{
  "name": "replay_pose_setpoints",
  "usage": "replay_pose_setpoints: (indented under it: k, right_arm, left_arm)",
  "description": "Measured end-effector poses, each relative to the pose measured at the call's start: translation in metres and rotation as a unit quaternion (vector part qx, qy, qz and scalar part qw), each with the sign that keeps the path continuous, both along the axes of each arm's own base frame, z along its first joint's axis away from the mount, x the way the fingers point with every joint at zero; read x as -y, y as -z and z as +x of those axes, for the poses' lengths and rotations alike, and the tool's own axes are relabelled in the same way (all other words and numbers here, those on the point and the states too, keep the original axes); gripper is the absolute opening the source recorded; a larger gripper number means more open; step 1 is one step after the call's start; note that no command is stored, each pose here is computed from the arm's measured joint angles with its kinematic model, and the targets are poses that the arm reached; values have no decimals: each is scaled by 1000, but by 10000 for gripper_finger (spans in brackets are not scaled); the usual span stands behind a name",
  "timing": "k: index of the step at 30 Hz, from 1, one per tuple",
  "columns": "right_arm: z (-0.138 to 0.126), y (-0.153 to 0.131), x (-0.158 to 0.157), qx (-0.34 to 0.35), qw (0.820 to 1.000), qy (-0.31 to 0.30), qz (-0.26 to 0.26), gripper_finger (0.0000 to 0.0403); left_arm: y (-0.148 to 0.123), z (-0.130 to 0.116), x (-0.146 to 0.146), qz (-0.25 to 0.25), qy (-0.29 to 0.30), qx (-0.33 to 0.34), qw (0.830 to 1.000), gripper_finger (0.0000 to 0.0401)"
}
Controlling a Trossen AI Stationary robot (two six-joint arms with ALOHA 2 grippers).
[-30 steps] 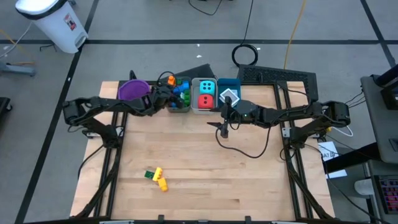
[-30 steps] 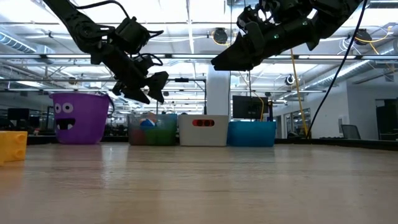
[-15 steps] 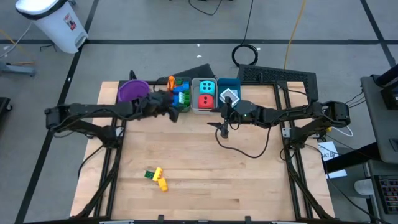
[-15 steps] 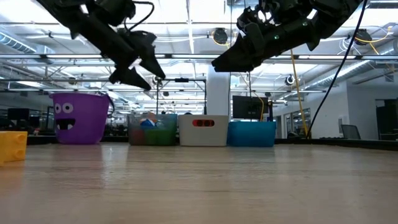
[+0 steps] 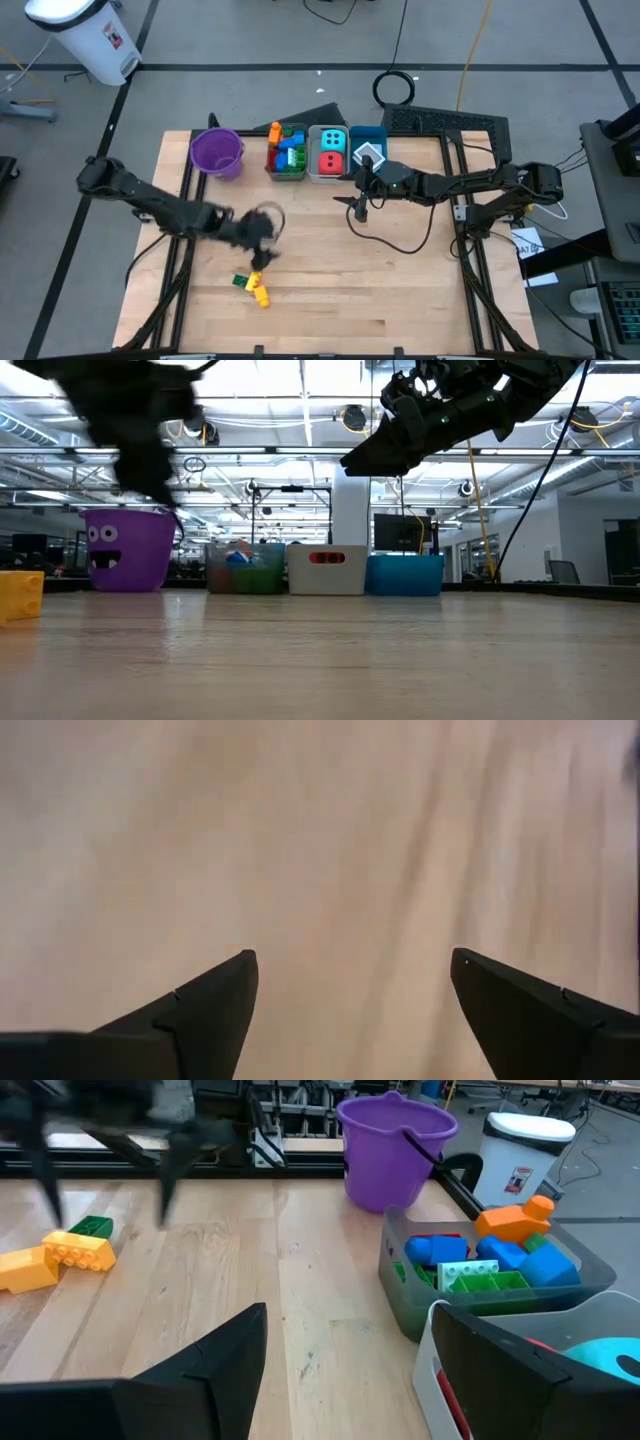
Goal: Pick & Place Toys
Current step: Put the green game piece into the black bin
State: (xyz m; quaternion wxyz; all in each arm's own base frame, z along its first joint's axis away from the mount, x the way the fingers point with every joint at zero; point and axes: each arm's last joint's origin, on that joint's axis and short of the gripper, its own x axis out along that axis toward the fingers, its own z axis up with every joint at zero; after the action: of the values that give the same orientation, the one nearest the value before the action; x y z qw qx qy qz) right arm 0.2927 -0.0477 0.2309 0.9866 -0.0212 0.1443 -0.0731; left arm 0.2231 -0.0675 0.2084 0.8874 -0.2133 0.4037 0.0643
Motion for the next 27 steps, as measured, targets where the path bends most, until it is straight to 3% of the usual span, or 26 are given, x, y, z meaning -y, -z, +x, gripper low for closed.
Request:
replay_pose_setpoints:
  k: [6,12,23,27]
  right_arm:
    - [0,0,0,1,1000,1,1,256]
    - [0,-2,0,8,1000,1,0,256]
    - [0,-1,0,8,1000,1,0,256]
    - [0,-1,0,8,1000,1,0,256]
  left_arm:
    - [20,-37,49,-29,49,-140,989,337]
    - [32,-64,75,22,98,-194,976,337]
    - [67,-68,95,82,96,-245,961,337]
    - [73,-62,97,87,104,-243,961,313]
